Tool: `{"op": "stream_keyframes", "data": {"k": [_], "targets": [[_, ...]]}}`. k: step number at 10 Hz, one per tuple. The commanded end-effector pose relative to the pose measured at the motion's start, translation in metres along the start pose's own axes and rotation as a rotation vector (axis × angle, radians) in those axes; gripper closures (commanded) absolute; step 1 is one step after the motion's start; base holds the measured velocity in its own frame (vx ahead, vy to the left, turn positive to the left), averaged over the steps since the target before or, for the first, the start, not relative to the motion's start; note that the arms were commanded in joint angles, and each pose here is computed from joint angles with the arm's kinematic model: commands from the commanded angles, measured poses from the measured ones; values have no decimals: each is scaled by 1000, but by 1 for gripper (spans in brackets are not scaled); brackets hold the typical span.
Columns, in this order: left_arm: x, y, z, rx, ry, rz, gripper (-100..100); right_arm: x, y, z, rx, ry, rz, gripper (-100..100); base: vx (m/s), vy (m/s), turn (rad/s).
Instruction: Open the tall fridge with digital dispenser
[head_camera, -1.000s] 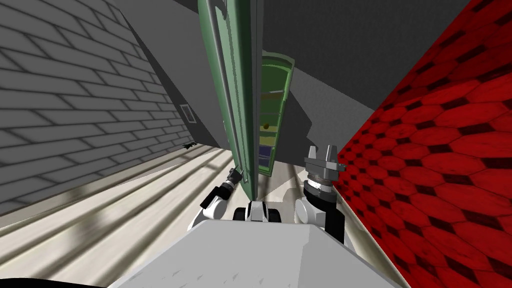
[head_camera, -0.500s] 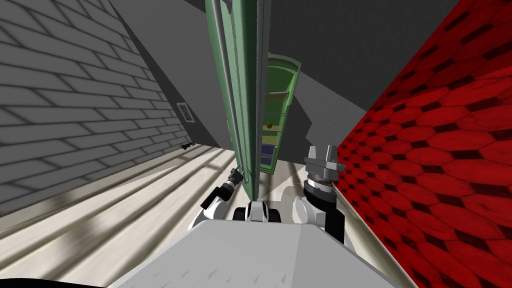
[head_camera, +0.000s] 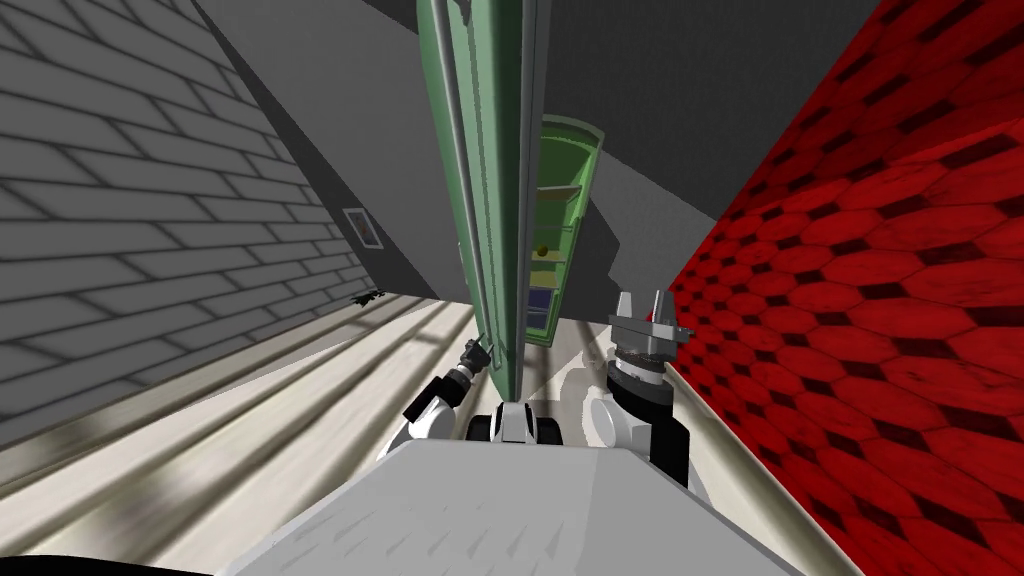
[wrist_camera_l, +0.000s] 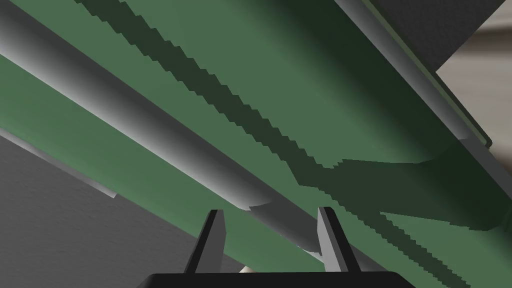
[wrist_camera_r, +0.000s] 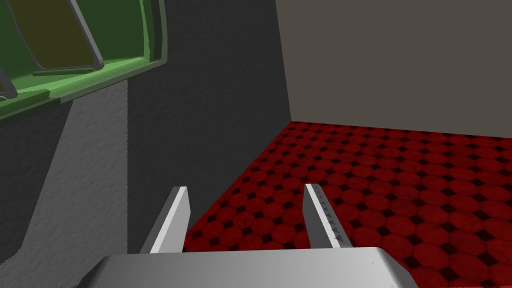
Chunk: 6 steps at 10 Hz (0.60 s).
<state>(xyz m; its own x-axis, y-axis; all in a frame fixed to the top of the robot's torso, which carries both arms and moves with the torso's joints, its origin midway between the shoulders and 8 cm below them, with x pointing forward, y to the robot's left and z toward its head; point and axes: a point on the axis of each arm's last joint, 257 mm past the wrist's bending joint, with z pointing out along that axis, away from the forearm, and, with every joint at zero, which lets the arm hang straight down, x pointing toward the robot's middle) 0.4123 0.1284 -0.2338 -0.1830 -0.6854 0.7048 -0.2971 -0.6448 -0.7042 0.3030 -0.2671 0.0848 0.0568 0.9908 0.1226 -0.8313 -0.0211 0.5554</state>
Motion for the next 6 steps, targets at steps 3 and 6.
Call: {"op": "stream_keyframes", "data": {"k": [3, 6], "targets": [[16, 4, 0, -13, 43, 14, 100, 0, 0, 0, 0, 0, 0, 0, -36, 263, -106], [28, 14, -3, -38, 73, 17, 100, 0, 0, 0, 0, 0, 0, 0, -45, 286, -134]]}}
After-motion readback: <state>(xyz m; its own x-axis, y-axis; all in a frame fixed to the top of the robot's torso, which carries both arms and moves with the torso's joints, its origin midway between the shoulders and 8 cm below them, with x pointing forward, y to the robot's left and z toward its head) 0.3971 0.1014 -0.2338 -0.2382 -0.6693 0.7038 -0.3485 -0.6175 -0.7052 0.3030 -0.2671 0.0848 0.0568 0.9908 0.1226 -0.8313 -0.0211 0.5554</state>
